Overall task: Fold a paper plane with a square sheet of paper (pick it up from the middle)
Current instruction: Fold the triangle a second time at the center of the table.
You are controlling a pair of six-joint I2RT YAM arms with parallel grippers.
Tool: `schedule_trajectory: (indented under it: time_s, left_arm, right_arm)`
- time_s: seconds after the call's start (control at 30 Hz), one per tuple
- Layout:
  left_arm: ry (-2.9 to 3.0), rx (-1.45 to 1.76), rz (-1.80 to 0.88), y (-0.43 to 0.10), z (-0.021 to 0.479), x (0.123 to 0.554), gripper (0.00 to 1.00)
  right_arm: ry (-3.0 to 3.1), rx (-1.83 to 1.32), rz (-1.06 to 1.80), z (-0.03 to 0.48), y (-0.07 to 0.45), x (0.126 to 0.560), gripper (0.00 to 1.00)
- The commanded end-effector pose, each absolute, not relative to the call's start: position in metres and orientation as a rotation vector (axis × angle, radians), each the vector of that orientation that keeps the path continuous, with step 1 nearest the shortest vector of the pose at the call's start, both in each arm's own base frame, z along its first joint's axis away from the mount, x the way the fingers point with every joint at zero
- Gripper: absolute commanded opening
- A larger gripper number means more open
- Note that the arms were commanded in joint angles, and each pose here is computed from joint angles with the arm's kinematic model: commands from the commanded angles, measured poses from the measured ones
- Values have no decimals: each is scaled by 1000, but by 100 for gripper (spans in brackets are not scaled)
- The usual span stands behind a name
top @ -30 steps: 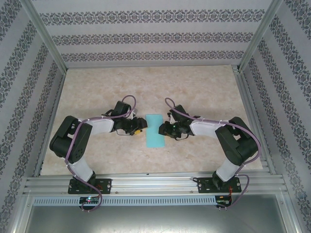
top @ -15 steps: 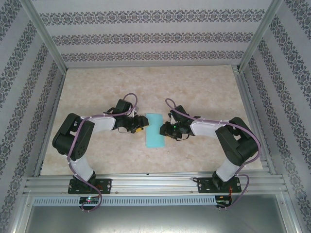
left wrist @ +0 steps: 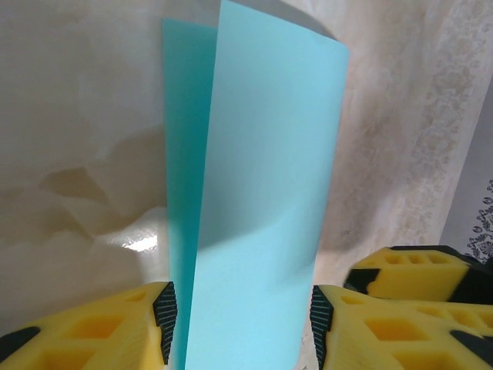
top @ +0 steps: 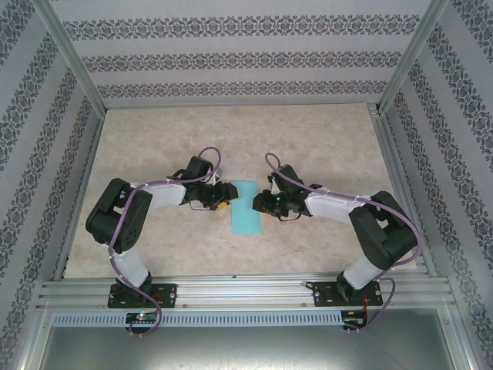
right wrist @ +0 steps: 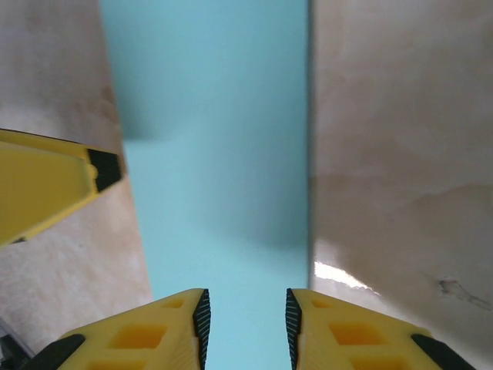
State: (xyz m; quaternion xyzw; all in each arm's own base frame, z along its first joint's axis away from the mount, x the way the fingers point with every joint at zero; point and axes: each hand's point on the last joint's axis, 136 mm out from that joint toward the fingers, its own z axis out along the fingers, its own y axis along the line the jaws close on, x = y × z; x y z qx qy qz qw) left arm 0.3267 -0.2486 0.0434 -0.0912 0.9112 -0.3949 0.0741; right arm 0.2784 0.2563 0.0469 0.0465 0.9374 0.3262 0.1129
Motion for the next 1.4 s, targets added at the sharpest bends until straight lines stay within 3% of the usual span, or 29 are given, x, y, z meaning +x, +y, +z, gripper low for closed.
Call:
schedule_trajectory:
  time_s: [0.0, 0.43, 1.0, 1.37]
  left_arm:
    - [2724, -250, -1173, -251, 50, 329, 52]
    - [2730, -241, -1205, -255, 48, 330, 53]
    - [2731, -230, -1263, -264, 47, 331, 52]
    - [2686, -222, -1403, -275, 57, 327, 37]
  right_arm:
    - [2735, 150, 1013, 49, 262, 278, 34]
    - [2843, 196, 967, 7, 258, 268, 33]
    - [2864, 215, 949, -3, 252, 261, 33]
    - [2834, 223, 977, 4, 255, 265, 34]
